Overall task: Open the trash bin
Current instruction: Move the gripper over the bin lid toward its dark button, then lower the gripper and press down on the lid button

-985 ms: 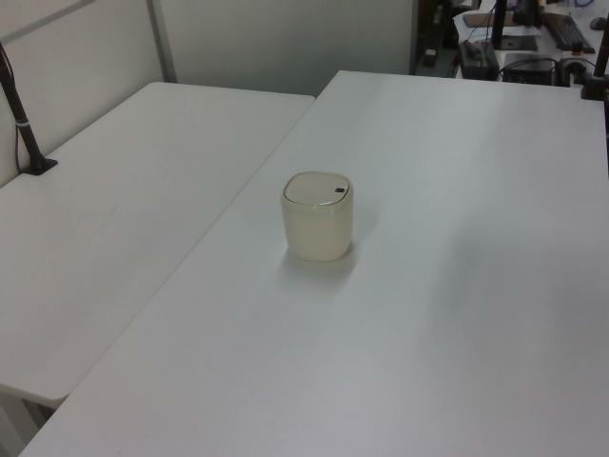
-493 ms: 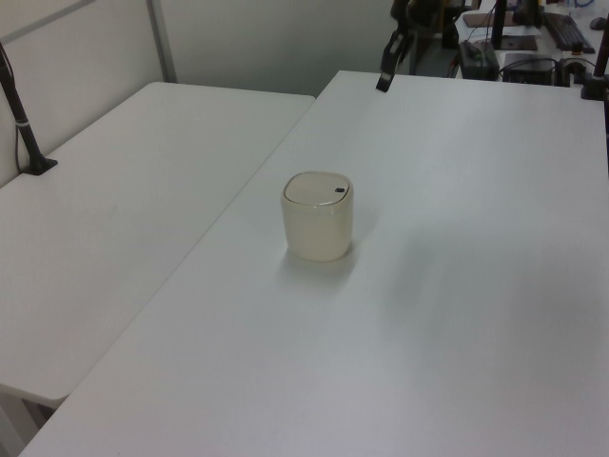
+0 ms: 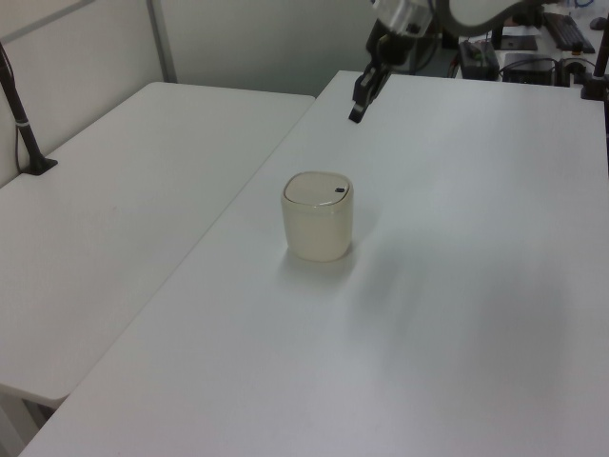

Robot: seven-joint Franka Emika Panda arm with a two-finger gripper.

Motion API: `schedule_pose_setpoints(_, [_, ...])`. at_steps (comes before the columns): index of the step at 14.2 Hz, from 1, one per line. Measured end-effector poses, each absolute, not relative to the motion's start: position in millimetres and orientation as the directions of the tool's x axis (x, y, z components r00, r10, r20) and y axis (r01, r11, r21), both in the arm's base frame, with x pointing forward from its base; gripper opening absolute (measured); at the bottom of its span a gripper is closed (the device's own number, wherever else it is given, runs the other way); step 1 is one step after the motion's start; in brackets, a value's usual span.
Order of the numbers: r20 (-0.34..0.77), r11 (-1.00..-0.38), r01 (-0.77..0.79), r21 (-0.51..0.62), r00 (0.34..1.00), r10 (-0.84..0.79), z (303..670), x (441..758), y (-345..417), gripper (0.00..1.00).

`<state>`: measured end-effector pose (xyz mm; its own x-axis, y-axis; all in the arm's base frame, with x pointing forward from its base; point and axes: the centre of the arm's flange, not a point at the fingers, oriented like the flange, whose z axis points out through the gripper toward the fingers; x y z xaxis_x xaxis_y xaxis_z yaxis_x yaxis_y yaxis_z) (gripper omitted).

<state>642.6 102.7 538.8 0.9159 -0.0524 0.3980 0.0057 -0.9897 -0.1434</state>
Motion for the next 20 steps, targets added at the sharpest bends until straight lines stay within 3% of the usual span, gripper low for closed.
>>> schedule_pose_setpoints(13, [0.425,-0.993,0.006,-0.116,0.904,-0.045,447.1,669.0,165.1,0.01])
schedule_pose_setpoints(20, [0.408,-0.996,0.038,-0.075,0.913,0.005,430.8,662.7,177.7,0.01])
